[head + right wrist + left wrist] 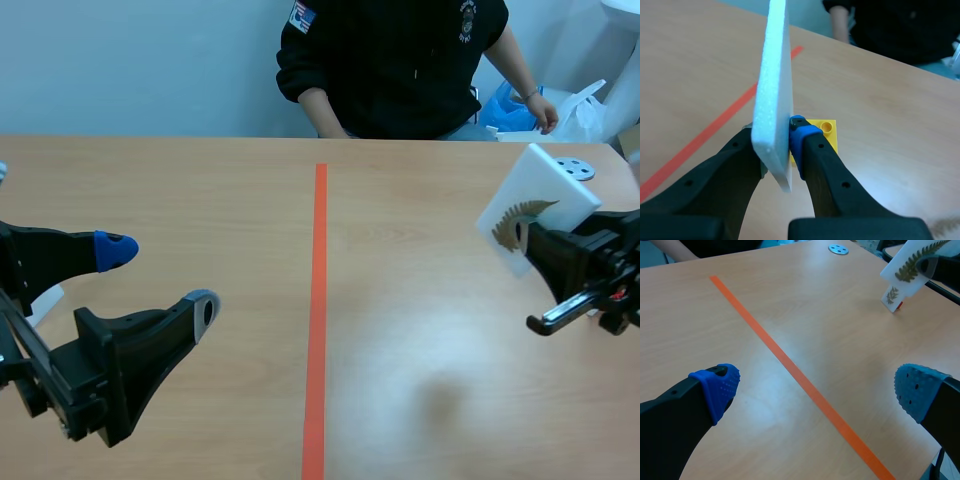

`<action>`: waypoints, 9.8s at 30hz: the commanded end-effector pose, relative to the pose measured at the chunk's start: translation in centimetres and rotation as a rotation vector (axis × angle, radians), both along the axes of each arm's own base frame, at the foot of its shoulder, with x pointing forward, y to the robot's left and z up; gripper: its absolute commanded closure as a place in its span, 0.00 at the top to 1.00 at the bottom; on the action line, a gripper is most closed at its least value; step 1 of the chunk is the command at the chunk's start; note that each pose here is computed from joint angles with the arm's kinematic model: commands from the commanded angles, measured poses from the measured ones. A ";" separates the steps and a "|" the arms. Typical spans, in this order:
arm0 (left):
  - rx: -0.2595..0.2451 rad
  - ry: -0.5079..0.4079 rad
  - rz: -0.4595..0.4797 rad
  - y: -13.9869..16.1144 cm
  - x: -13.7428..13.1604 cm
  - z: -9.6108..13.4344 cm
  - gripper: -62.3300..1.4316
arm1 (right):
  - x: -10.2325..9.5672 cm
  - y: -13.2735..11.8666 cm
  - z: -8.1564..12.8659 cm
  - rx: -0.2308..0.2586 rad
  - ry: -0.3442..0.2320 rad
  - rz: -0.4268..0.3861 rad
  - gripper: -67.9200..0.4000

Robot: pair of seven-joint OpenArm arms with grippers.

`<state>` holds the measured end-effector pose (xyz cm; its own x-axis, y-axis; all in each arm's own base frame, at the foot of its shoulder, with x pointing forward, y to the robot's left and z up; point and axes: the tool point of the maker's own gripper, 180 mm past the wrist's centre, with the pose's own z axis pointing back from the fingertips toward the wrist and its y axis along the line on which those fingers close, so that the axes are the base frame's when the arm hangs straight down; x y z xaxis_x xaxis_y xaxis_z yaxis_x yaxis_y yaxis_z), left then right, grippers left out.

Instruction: Sort the leaf by its shape. The table is split by an orange tape line. A compound leaf with several leaflets goes to the left side, a simple leaf with one blade goes to the right side. Return to the home posture when a red brick is placed on the table.

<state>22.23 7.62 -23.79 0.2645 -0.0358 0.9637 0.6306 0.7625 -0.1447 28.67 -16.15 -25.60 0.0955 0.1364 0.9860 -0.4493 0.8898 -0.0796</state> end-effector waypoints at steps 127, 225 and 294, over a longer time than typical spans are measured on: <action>-0.023 -0.020 0.004 -0.1 0.2 0.6 1.00 | -5.9 7.2 4.6 -0.018 0.067 0.219 1.00; 0.160 -0.026 -0.308 -10.0 5.7 -13.9 0.22 | -4.9 5.7 4.2 -0.097 0.045 0.129 1.00; 0.198 0.030 0.660 16.5 11.3 -11.9 0.38 | -4.8 5.8 4.6 -0.081 0.021 0.132 1.00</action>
<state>32.83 23.56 -37.28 0.3647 -0.0213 0.9309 0.0235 0.9996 0.0137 23.58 -10.06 -21.53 0.1120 0.2401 0.9643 -0.5771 0.8057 -0.1335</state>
